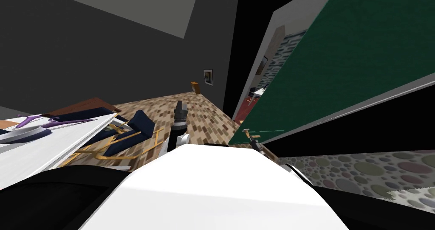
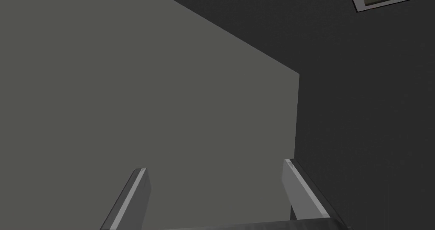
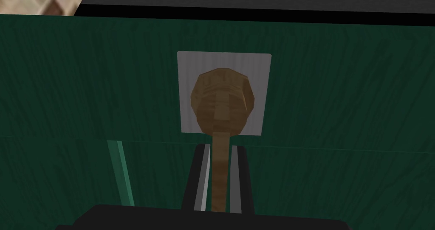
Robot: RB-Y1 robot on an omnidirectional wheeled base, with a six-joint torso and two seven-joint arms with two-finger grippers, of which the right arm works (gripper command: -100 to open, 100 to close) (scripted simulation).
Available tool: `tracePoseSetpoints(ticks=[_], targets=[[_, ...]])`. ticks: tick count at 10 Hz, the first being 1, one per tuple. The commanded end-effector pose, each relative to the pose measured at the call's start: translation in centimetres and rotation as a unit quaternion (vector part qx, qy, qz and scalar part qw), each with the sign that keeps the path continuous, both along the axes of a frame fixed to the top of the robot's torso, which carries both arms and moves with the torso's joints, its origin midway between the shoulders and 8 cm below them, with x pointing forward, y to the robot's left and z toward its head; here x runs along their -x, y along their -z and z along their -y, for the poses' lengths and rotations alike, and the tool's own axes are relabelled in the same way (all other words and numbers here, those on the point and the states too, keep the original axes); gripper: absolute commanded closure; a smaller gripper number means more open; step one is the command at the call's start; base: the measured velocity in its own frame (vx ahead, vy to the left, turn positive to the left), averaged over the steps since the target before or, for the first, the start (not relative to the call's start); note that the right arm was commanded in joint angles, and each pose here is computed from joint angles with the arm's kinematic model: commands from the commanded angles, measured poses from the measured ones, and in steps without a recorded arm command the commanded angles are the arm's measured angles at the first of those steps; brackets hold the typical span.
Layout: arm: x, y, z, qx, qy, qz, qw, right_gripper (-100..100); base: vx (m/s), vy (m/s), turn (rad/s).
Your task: Pull the door open
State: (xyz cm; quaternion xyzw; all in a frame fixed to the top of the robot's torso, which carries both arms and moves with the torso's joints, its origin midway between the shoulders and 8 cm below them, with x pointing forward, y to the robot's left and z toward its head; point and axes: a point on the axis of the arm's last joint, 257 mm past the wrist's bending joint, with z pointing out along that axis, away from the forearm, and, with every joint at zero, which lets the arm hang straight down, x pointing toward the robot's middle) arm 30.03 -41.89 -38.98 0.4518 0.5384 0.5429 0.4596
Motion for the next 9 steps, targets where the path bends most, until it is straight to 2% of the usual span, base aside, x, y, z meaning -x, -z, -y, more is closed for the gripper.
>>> tracePoseSetpoints(ticks=[1, 2, 7, 9], targets=[[-0.7, -0.2, 0.3, -0.001, 0.006, 0.004, 1.0, 100, -0.158, -0.074, 0.241], [-0.8, -0.2, 0.4, -0.001, 0.008, 0.003, 1.0, 100, -0.205, -0.089, 0.23], [-1.2, 0.2, 0.9, -0.001, 0.021, -0.004, 0.9998, 100, -0.144, -0.059, 0.097], [-1.2, 0.5, -0.4, -0.006, 0.005, -0.007, 0.9999, 100, -0.054, -0.012, -0.029]])
